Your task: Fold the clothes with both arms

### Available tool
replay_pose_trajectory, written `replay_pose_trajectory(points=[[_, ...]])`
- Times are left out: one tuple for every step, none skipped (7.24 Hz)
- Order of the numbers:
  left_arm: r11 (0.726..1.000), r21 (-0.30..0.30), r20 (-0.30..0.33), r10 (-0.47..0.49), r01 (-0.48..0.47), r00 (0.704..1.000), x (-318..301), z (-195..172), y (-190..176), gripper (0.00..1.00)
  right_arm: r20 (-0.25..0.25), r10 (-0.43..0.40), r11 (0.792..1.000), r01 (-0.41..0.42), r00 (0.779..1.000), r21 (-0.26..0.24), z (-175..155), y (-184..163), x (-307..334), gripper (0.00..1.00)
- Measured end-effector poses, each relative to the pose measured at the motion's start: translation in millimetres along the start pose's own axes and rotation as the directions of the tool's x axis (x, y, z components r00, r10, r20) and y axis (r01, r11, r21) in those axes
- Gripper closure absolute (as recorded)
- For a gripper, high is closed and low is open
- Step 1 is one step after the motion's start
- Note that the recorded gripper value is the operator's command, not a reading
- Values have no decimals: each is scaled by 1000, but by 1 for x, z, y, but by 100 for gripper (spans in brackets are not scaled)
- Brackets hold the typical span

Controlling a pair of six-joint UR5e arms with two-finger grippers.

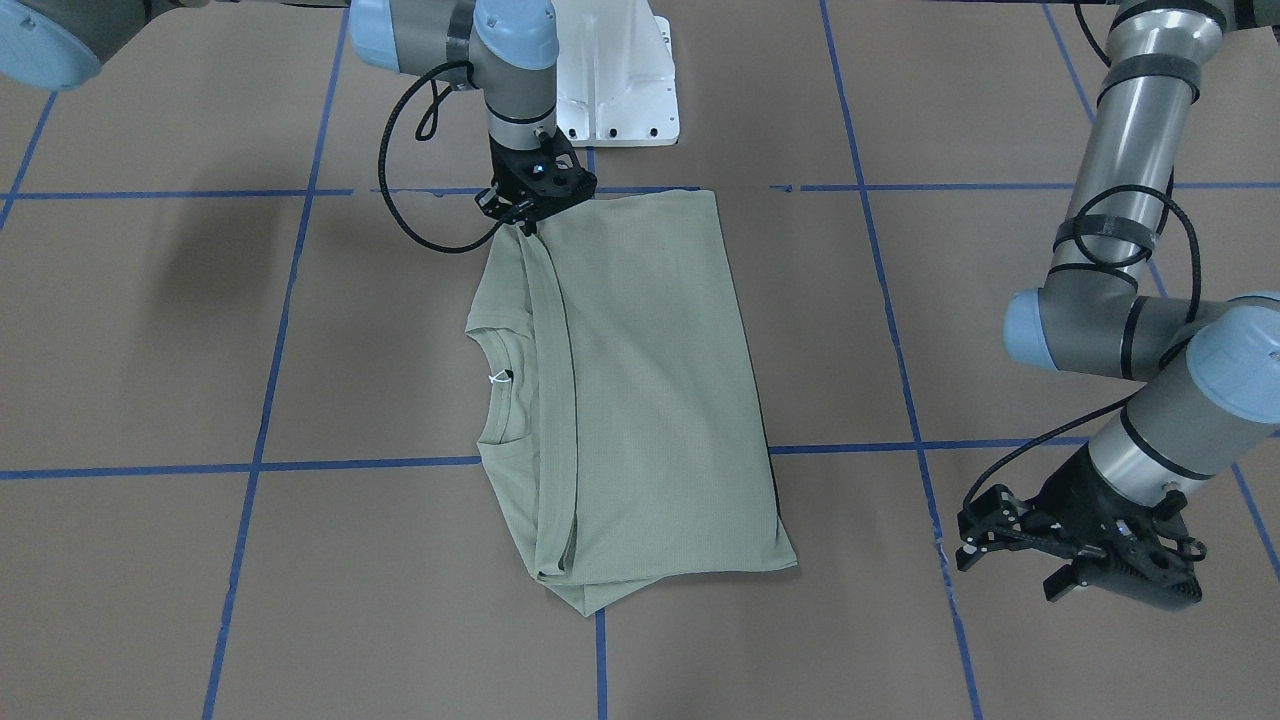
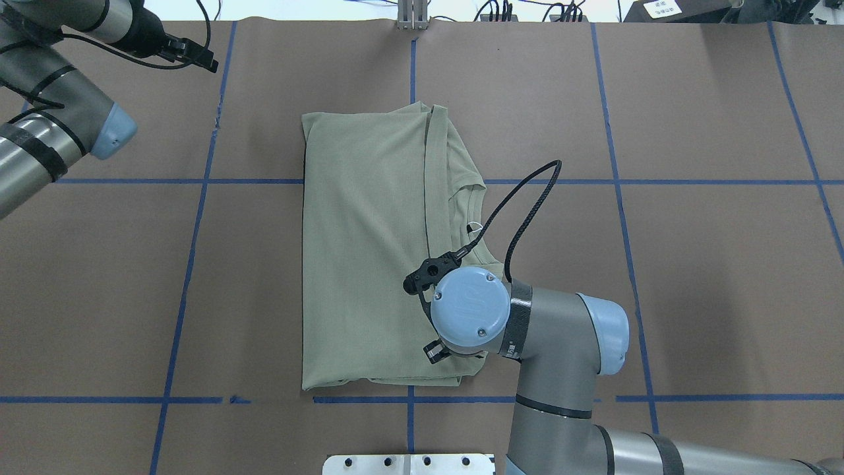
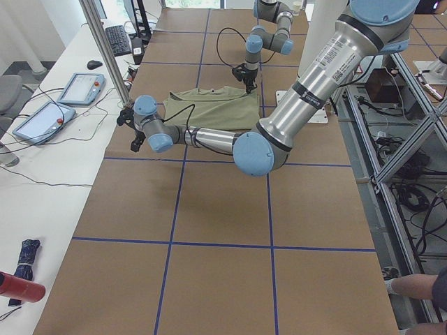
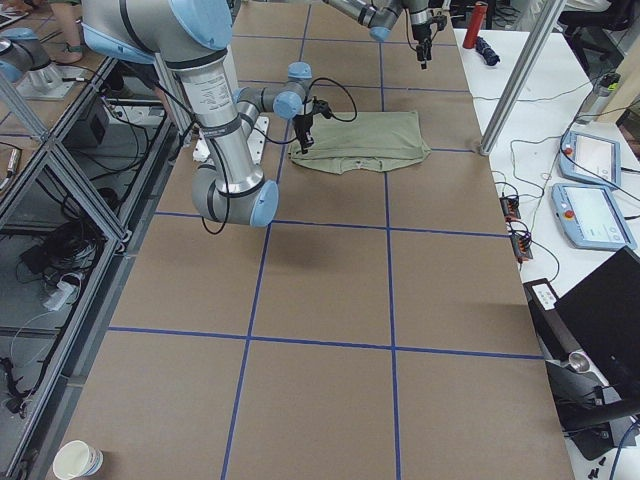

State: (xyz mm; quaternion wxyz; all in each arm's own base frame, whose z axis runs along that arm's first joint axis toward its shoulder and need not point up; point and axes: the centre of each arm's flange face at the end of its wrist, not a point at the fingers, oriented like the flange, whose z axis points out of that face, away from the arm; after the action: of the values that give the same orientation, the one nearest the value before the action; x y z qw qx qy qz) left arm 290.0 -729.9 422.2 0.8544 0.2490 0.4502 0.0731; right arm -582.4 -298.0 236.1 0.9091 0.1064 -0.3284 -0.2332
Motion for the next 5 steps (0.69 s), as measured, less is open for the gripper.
replay_pose_trajectory(points=[[1000, 0, 0, 1, -1, 1000, 0, 0, 0, 0, 2, 7, 1000, -7, 1000, 7, -4, -3, 4, 100], [1000, -1, 0, 1, -1, 1000, 0, 0, 0, 0, 2, 21, 1000, -21, 1000, 13, -7, -3, 12, 100], [1000, -1, 0, 0, 0, 1000, 0, 1, 1, 0, -1, 57, 998, -57, 998, 12, -8, 5, 26, 100], [1000, -2, 0, 1, -1, 1000, 1, 1, 1, 0, -8, 134, 991, -134, 991, 6, -6, 19, 40, 76], [1000, -5, -2, 2, -2, 1000, 2, 3, 3, 0, -18, 239, 971, -239, 971, -4, 0, 34, 46, 27]])
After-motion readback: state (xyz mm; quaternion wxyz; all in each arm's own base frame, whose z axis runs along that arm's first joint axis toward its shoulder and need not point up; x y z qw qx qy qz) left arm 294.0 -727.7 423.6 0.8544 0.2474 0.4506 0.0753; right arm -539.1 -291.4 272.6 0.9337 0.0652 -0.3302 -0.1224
